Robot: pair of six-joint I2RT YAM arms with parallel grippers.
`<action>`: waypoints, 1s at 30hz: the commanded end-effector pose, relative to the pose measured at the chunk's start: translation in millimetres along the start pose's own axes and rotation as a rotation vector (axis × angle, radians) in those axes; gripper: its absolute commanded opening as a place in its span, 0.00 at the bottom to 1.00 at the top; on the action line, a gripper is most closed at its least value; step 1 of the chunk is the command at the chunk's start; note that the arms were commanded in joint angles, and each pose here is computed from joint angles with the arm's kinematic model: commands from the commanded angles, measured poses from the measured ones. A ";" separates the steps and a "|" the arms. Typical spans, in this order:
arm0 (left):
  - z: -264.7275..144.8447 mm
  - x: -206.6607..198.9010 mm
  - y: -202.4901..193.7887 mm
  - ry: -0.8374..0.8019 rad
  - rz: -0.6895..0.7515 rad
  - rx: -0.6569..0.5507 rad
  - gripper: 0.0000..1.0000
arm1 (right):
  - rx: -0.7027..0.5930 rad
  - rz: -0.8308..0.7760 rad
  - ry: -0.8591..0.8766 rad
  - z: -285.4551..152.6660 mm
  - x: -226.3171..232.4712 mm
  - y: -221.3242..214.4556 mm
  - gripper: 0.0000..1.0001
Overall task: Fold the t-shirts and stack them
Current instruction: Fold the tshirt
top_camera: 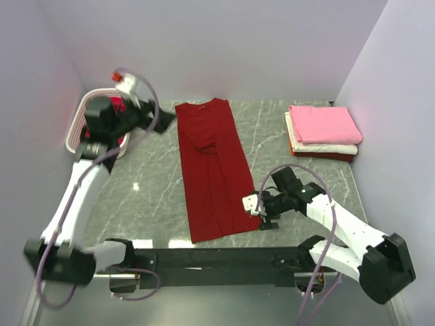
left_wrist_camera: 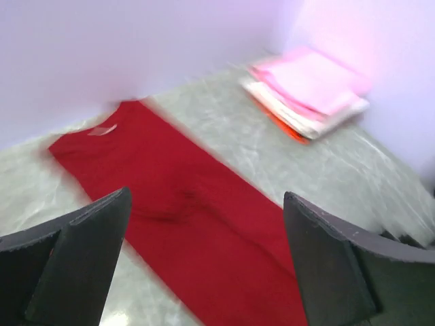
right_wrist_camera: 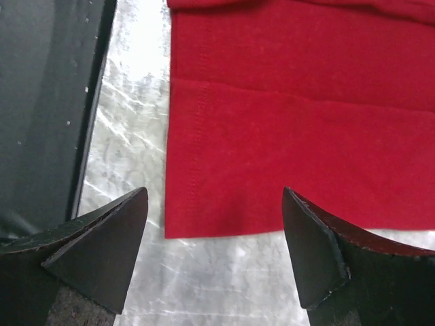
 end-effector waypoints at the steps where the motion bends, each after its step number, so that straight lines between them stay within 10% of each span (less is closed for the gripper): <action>1: -3.0 -99.7 -82.4 -0.316 0.114 0.152 0.99 | -0.031 -0.098 -0.124 -10.6 -20.3 19.6 0.85; 7: -60.9 -208.9 -153.1 -0.493 0.405 0.266 0.88 | -0.026 -0.082 -0.099 -28.2 -8.5 20.0 0.84; 17: -102.0 -283.8 -225.9 -0.446 0.290 0.829 0.62 | -0.009 0.038 -0.102 -39.2 -14.1 2.2 0.83; 30: -113.8 -267.5 -292.9 -0.159 0.381 1.137 0.60 | 0.018 0.052 -0.079 -33.4 -14.6 -6.6 0.80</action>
Point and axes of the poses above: each gripper's point midway between its finger pads, its own z axis out along the fingers, its own x axis along the line the jaws close on, y = z × x, the point moved 2 cm from there along -z, back along the fingers, and after that the axes turned 15 degrees about z, right-handed, at the moved point
